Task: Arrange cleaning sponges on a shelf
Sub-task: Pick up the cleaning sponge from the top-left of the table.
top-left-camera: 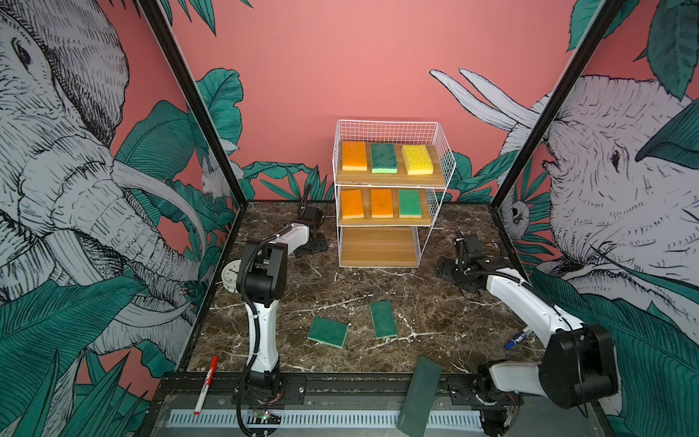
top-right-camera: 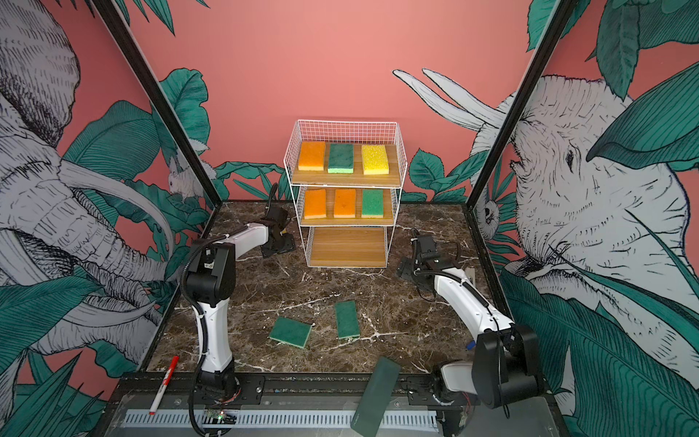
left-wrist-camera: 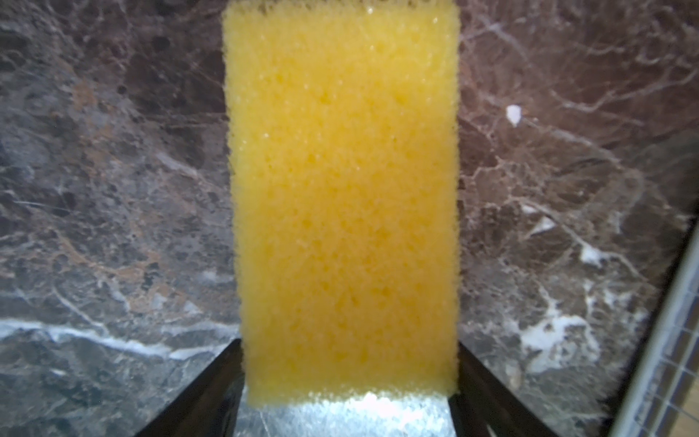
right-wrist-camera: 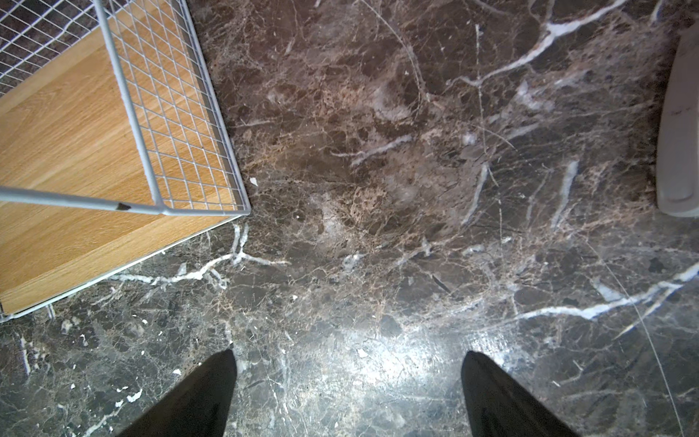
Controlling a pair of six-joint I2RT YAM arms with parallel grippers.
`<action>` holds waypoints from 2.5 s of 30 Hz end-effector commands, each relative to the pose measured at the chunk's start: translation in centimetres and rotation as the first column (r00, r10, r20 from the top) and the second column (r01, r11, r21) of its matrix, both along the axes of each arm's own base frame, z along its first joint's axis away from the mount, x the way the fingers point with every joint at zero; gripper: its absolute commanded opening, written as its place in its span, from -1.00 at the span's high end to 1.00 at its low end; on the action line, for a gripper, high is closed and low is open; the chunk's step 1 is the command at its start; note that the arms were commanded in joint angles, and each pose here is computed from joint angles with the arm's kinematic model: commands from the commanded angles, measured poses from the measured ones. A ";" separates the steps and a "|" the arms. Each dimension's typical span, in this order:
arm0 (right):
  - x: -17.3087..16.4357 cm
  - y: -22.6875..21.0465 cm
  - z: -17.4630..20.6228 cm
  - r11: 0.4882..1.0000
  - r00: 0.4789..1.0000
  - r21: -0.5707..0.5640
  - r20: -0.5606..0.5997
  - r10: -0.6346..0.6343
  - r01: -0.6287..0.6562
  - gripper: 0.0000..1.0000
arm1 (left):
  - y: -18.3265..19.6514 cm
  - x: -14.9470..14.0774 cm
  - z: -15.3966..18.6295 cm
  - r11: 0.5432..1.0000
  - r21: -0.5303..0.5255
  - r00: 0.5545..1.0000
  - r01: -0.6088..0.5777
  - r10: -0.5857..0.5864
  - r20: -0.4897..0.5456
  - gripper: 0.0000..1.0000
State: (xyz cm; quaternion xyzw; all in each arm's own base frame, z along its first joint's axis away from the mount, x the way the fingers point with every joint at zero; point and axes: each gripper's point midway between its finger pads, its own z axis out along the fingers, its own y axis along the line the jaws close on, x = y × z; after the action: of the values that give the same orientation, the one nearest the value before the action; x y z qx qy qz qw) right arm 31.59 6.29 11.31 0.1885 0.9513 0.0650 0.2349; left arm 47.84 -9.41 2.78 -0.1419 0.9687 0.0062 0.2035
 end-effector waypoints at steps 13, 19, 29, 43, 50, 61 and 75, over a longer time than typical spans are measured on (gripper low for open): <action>-0.9 -0.5 -0.5 1.000 1.000 -0.013 0.005 -0.006 0.006 -0.91 | 0.7 -3.4 0.5 0.998 0.010 0.998 0.058 -0.058 -0.012 -0.44; -1.4 -0.3 -0.9 1.000 1.000 0.015 0.006 -0.014 0.014 -0.90 | 1.0 -6.0 3.0 0.995 0.001 0.994 0.104 -0.104 0.024 -0.41; -3.9 -0.8 -0.6 0.999 0.999 0.041 0.029 -0.031 0.030 -0.87 | 1.0 -12.9 5.5 0.983 -0.055 0.984 0.174 -0.173 0.033 -0.38; -8.1 -1.7 0.2 0.997 0.995 0.066 0.078 -0.053 0.048 -0.86 | -2.0 -23.1 9.2 0.935 -0.135 0.941 0.327 -0.309 0.137 -0.36; -9.5 -1.7 0.3 0.993 0.994 0.099 0.093 -0.066 0.056 -0.85 | -4.1 -25.6 8.7 0.909 -0.161 0.919 0.384 -0.360 0.163 -0.34; -11.0 -2.2 0.8 0.996 0.992 0.077 0.110 -0.054 0.046 -0.86 | -11.8 -25.6 7.9 0.862 -0.133 0.853 0.489 -0.440 0.281 -0.34; -11.9 -2.2 0.8 0.995 0.993 0.092 0.110 -0.048 0.038 -0.84 | -16.3 -21.6 9.3 0.921 -0.071 0.865 0.384 -0.332 0.375 -0.34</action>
State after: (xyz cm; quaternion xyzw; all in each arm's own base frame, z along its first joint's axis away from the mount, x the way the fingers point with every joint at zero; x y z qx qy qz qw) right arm 20.23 4.10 12.69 0.2142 0.9260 0.1146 0.2890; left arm 24.17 -25.71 10.10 0.0608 0.9352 -0.1437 0.3179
